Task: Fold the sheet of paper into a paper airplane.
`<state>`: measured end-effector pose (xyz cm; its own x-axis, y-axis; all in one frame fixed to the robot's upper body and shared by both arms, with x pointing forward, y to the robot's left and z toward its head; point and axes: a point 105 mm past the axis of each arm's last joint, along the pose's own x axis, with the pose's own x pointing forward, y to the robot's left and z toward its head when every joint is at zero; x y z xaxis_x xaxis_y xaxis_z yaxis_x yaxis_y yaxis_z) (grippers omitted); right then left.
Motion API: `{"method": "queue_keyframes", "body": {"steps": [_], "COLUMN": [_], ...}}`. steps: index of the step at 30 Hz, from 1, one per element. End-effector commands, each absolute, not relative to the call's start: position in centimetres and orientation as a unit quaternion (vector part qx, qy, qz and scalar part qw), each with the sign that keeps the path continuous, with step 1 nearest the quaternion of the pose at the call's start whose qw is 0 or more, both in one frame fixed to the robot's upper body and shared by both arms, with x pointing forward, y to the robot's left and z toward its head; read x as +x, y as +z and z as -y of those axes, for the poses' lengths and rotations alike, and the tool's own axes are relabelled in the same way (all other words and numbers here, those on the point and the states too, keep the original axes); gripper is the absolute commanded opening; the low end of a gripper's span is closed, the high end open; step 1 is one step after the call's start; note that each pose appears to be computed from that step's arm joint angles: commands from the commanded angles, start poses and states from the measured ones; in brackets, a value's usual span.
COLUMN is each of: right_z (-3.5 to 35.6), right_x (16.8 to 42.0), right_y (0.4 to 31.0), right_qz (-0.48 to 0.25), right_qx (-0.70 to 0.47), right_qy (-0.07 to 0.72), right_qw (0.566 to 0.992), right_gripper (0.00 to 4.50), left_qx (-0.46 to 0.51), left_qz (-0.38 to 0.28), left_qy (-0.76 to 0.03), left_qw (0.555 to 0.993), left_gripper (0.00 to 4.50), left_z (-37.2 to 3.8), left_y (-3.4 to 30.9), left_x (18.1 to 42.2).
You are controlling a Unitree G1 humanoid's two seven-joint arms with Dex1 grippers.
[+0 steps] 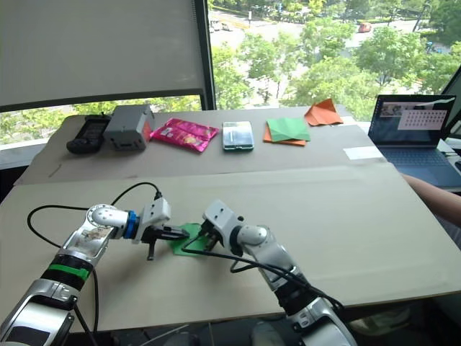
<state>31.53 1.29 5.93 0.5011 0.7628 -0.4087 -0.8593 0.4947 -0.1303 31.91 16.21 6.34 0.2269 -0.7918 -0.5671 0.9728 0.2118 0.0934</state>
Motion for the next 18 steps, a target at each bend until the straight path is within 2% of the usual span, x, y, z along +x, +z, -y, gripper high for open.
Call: {"method": "queue_keyframes", "body": {"steps": [1, 11, 18], "right_z": [-0.8, -1.0, -0.9], "right_x": [30.5, 30.2, 30.0], "right_y": [3.3, 3.4, 3.3], "right_qz": [-0.205, -0.206, -0.208], "right_qx": [-0.164, -0.161, -0.162], "right_qy": [0.474, 0.476, 0.477], "right_qw": [0.841, 0.839, 0.838], "right_gripper": [0.05, 0.05, 0.05], "left_qx": [0.220, 0.218, 0.219], "left_qz": [-0.265, -0.277, -0.290], "left_qy": [-0.572, -0.536, -0.522], "left_qw": [0.745, 0.767, 0.772], "left_gripper": [0.00, 0.00, 0.00], "left_z": [-18.5, -20.2, -21.9], "left_y": [4.2, 4.3, 4.0], "left_x": [30.9, 31.7, 31.2]}}
